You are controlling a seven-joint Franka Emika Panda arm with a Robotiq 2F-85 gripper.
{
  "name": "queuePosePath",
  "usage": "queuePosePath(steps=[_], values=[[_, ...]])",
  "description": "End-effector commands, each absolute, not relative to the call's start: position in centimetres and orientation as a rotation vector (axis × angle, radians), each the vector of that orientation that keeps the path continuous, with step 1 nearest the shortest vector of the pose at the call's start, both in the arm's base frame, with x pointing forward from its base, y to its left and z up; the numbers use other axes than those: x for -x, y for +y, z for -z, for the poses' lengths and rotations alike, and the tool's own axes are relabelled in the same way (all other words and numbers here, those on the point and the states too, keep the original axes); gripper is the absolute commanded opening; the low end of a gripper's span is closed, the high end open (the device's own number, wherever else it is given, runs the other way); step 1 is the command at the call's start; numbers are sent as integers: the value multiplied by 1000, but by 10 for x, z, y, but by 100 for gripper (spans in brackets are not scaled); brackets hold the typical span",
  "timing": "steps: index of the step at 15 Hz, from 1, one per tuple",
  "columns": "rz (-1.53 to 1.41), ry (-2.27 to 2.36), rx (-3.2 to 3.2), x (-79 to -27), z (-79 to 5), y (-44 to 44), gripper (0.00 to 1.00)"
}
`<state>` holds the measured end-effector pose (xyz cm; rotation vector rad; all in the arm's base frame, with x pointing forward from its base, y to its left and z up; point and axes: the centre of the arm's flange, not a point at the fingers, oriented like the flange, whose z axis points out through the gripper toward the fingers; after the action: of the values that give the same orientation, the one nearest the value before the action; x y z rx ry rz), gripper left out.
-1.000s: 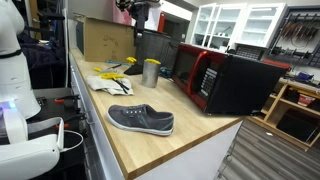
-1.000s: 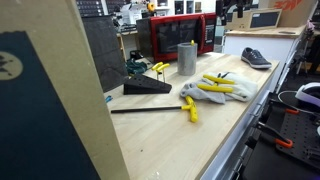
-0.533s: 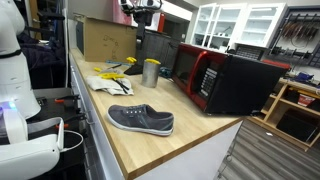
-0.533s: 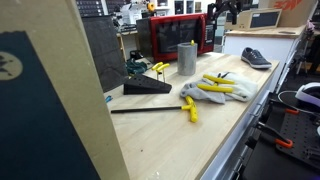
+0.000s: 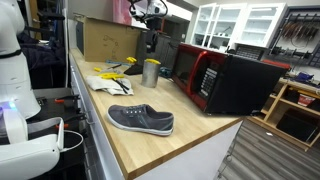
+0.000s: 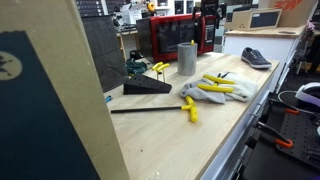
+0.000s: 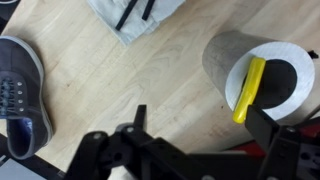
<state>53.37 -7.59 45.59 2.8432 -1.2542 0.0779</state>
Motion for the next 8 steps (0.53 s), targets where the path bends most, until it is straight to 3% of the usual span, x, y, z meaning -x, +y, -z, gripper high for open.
queuePosePath(steps=[1,8], values=[[-137,-1377,-2810,-560,-459,-66,100],[-114,-1479,-2758,-579,-436,-39,100]])
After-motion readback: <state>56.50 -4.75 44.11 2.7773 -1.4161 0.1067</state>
